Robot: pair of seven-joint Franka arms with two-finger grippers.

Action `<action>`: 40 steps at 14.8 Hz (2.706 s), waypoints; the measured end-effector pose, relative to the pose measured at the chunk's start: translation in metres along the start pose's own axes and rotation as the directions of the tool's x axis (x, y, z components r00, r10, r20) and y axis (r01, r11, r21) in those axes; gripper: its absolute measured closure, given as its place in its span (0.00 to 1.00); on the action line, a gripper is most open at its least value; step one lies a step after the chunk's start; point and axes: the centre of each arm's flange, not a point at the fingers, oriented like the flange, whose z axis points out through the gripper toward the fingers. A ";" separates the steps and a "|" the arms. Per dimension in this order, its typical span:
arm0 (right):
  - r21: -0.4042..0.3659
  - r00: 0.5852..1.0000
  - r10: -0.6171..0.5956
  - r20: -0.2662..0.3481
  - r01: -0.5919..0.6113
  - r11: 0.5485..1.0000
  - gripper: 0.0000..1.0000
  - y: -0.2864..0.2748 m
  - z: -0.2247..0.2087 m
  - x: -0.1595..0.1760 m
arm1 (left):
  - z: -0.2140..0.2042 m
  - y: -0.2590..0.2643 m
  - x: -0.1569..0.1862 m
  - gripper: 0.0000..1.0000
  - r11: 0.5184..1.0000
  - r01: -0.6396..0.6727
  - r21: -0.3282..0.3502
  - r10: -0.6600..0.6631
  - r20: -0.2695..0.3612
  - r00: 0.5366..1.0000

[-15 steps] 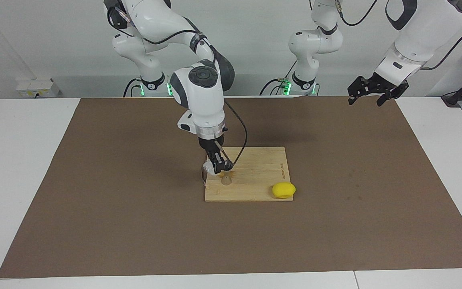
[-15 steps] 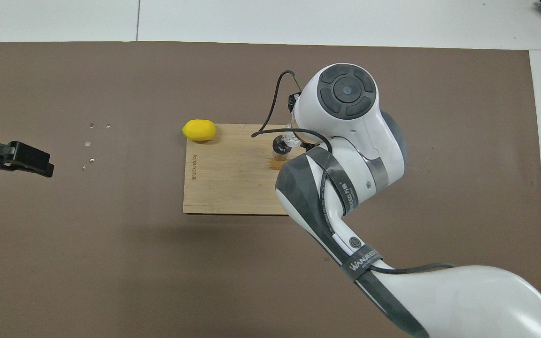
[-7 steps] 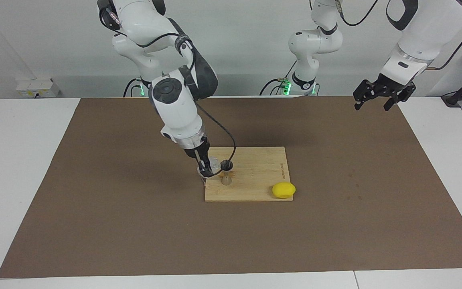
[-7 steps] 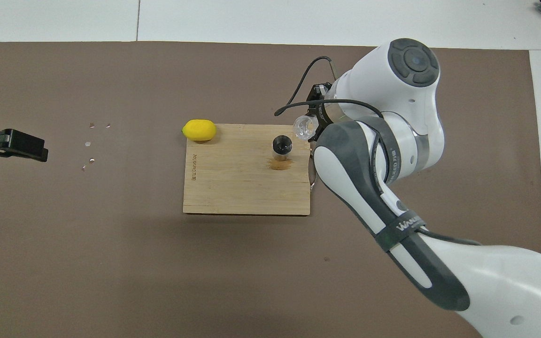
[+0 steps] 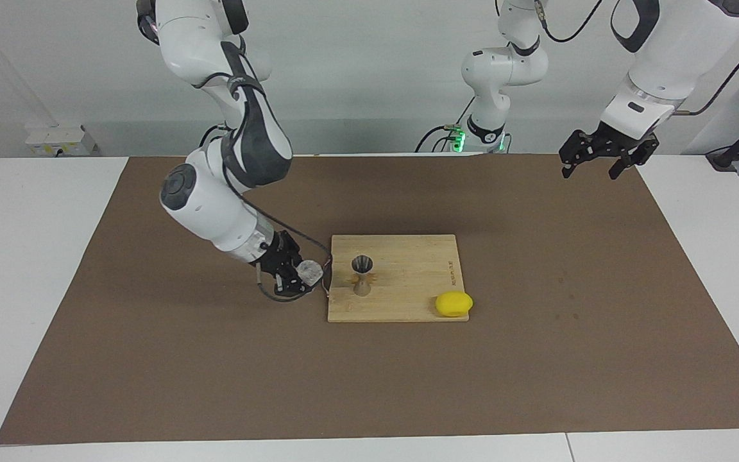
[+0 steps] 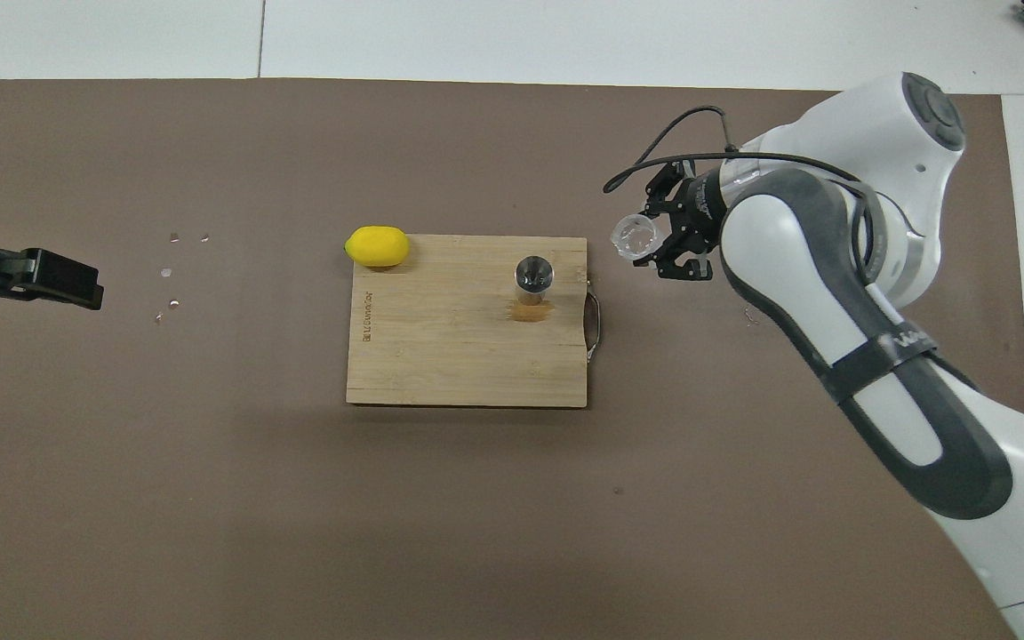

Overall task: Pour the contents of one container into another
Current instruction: 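Carry the glass cup back and lower it onto the table, then open the right gripper to release the glass cup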

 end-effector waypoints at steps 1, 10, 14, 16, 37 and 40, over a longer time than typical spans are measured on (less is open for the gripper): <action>0.002 0.999 0.020 0.031 -0.020 1.000 0.50 0.004 -0.003 0.027 | 0.000 0.000 0.000 0.00 1.000 0.000 0.000 0.000 0.001 1.000; -0.008 0.985 0.047 0.169 -0.046 0.999 0.50 0.071 -0.007 0.225 | 0.001 -0.001 0.000 0.00 1.000 0.001 0.002 -0.001 0.002 1.000; 0.001 0.980 0.068 0.187 -0.069 0.998 0.49 0.096 -0.009 0.276 | 0.001 -0.001 0.000 0.00 1.000 0.001 0.002 -0.001 0.002 1.000; 0.011 0.981 0.058 0.185 -0.061 0.998 0.44 0.102 -0.010 0.287 | 0.001 -0.001 0.000 0.00 1.000 0.001 0.003 -0.001 0.002 1.000; -0.415 0.393 -0.908 -0.145 0.809 0.416 0.00 0.085 -0.077 0.061 | 0.001 -0.001 0.000 0.00 1.000 0.001 0.003 -0.001 0.002 1.000; -0.480 0.289 -0.946 -0.149 0.815 0.325 0.00 0.092 -0.108 0.002 | 0.001 -0.001 0.000 0.00 1.000 0.001 0.003 -0.001 0.002 1.000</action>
